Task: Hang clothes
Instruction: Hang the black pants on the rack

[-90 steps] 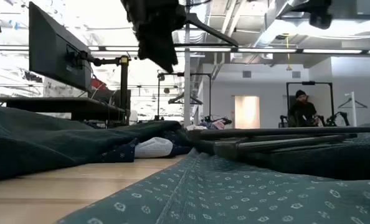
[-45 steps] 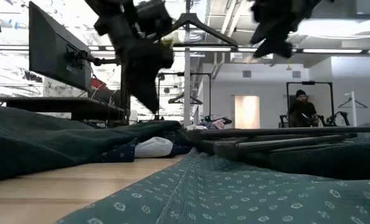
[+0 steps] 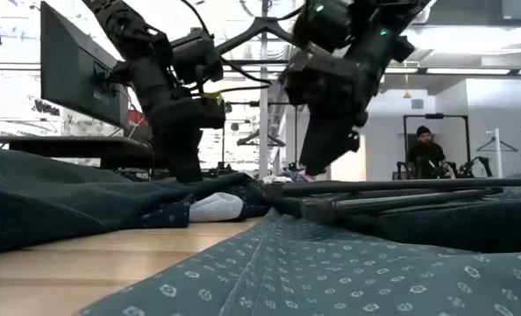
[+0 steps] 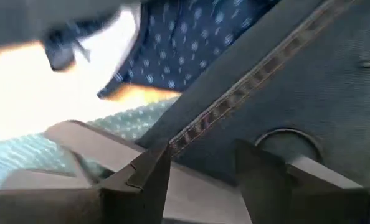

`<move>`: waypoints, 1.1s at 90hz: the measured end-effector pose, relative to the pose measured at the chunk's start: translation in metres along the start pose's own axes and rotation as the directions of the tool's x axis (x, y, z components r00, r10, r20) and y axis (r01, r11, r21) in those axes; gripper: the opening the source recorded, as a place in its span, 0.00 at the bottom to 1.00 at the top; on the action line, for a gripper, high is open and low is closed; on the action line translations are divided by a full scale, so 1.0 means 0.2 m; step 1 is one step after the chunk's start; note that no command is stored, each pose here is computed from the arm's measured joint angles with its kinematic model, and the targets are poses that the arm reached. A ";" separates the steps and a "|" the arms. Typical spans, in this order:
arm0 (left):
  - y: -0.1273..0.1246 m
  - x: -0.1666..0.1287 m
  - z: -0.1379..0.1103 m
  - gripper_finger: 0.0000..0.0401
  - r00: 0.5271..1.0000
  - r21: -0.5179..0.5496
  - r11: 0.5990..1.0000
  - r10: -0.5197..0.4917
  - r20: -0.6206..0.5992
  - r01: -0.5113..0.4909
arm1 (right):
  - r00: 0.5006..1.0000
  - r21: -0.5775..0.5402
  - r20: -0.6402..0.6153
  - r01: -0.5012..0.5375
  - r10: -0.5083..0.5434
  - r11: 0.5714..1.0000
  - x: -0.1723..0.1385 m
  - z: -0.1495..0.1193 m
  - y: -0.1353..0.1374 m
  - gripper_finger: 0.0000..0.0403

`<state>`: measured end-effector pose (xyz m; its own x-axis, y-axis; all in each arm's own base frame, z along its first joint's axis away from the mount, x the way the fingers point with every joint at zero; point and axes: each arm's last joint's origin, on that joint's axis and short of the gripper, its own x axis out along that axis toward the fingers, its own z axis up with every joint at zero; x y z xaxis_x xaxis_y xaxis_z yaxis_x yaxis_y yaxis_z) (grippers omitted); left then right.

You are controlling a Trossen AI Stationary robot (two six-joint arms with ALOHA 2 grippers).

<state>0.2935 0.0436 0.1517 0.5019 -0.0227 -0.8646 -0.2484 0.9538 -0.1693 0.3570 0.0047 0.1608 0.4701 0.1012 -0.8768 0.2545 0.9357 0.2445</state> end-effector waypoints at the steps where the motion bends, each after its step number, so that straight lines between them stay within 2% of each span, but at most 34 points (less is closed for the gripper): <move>1: 0.00 0.00 0.00 0.40 1.000 0.001 1.000 0.000 -0.001 0.000 | 1.000 -0.007 -0.013 0.005 -0.005 1.000 0.01 0.00 0.00 0.39; 13: 0.00 0.01 -0.02 0.40 1.000 0.015 1.000 0.001 -0.014 -0.001 | 0.984 -0.067 -0.166 0.052 -0.062 0.996 0.09 0.00 -0.01 0.39; 24: 0.01 0.01 -0.03 0.40 1.000 0.022 1.000 0.001 -0.028 0.000 | 0.940 -0.108 -0.321 0.085 -0.116 0.990 0.09 -0.04 -0.03 0.39; 40: 0.01 0.01 -0.04 0.40 0.999 0.034 0.999 -0.002 -0.037 0.003 | 0.861 -0.189 -0.473 0.109 -0.188 0.976 -0.03 -0.13 -0.04 0.39; 51: 0.01 0.01 -0.06 0.40 0.997 0.055 0.998 0.005 -0.071 -0.001 | 0.822 -0.235 -0.530 0.095 -0.210 0.967 -0.13 -0.17 -0.03 0.39; 62: 0.01 0.01 -0.07 0.40 0.996 0.079 0.997 0.008 -0.094 -0.001 | 0.756 -0.265 -0.610 0.087 -0.237 0.960 -0.19 -0.26 -0.03 0.39; 75: 0.01 0.00 -0.08 0.40 0.993 0.092 0.996 0.013 -0.121 -0.002 | 0.708 -0.277 -0.658 0.088 -0.256 0.957 -0.25 -0.35 -0.04 0.39; 78: 0.01 0.00 -0.08 0.40 0.993 0.092 0.996 0.013 -0.120 -0.002 | 0.716 -0.267 -0.650 0.097 -0.253 0.959 -0.27 -0.35 -0.04 0.39; 87: 0.01 0.01 -0.07 0.40 0.995 0.079 0.997 0.010 -0.100 -0.002 | 0.808 -0.195 -0.548 0.130 -0.218 0.972 -0.32 -0.28 -0.02 0.39; 99: 0.01 0.01 -0.05 0.40 0.998 0.060 0.998 -0.008 -0.068 0.012 | 0.942 -0.133 -0.308 0.097 -0.134 0.986 -0.35 -0.14 0.03 0.39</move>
<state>0.2850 0.0420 0.1445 0.4459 -0.0504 -0.8937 -0.1923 0.9697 -0.1506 0.3015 0.0129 0.2114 0.1479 0.0742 -0.9862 0.1841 0.9777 0.1012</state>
